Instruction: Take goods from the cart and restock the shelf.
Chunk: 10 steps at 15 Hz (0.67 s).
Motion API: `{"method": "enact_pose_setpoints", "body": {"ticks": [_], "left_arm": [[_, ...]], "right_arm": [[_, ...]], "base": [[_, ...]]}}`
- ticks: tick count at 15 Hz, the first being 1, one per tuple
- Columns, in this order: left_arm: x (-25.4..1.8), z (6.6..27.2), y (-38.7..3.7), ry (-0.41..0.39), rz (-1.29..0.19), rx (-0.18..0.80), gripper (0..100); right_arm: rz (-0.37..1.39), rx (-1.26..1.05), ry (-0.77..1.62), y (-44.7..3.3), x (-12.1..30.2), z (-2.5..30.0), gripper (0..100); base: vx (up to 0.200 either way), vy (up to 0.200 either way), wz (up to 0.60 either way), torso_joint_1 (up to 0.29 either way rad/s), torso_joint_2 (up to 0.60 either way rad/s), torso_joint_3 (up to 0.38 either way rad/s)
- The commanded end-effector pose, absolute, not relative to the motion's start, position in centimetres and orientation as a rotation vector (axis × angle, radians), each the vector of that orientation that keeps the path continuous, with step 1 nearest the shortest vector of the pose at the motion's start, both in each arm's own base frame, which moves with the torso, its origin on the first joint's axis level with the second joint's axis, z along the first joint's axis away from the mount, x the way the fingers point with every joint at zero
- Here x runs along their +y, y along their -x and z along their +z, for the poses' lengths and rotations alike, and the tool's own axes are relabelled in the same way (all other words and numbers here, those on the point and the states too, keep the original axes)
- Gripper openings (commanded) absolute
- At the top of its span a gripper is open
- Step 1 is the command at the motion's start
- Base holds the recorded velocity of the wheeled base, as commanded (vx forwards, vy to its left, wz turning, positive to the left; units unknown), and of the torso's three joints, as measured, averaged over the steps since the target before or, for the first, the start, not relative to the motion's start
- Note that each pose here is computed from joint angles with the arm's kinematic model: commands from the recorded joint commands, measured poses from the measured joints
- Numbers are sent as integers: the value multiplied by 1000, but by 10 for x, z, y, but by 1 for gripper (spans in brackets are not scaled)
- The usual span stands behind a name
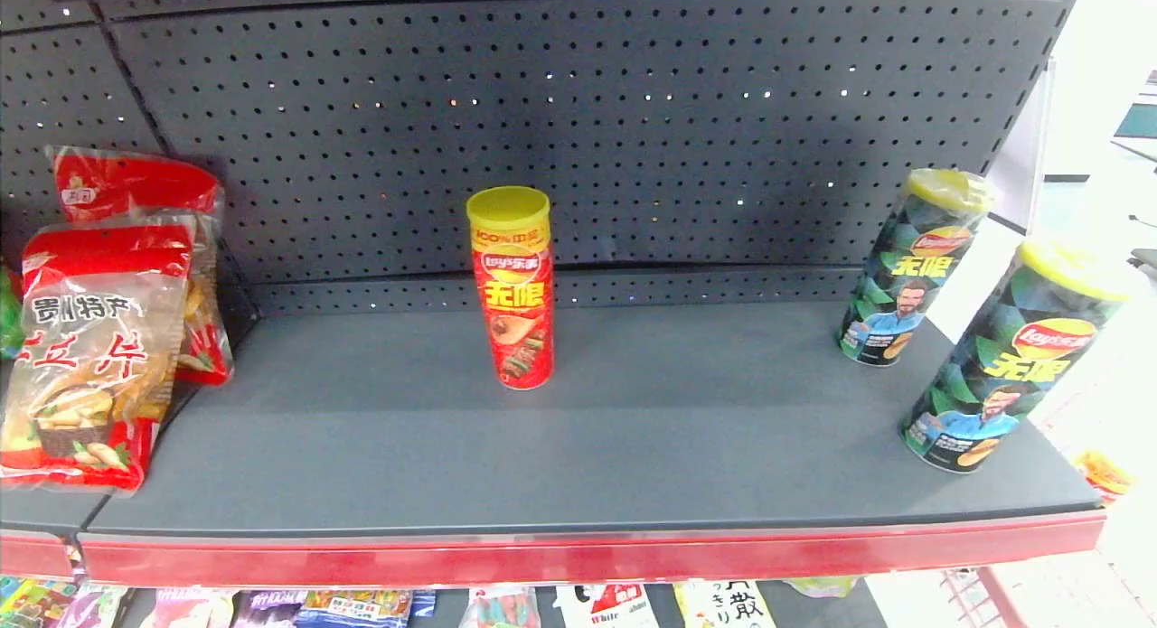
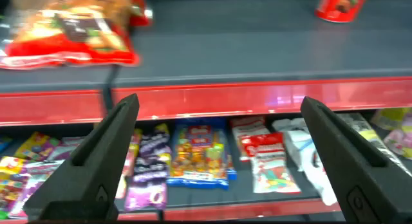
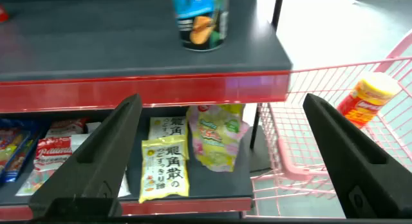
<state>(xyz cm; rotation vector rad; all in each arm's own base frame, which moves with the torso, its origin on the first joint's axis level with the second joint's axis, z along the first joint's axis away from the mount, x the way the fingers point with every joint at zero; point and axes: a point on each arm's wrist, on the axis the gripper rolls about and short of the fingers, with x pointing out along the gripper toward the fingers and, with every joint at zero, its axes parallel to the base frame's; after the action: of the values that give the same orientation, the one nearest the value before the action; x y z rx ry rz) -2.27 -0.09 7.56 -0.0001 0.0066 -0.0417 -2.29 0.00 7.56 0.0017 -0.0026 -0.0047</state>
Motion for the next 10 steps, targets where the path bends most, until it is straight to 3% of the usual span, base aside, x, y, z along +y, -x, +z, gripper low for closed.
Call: {"method": "enact_pose_setpoints", "body": {"ticks": [1, 10], "left_arm": [[-1, 76, 23, 0, -41, 8, 100], [-1, 76, 23, 0, -40, 8, 100]], "right_arm": [[-6, -2, -2, 23, 0, 76, 100], [-6, 0, -2, 23, 0, 75, 100]], "base": [[0, -200, 0, -2, -2, 7], [0, -200, 0, 1, 2, 2]]}}
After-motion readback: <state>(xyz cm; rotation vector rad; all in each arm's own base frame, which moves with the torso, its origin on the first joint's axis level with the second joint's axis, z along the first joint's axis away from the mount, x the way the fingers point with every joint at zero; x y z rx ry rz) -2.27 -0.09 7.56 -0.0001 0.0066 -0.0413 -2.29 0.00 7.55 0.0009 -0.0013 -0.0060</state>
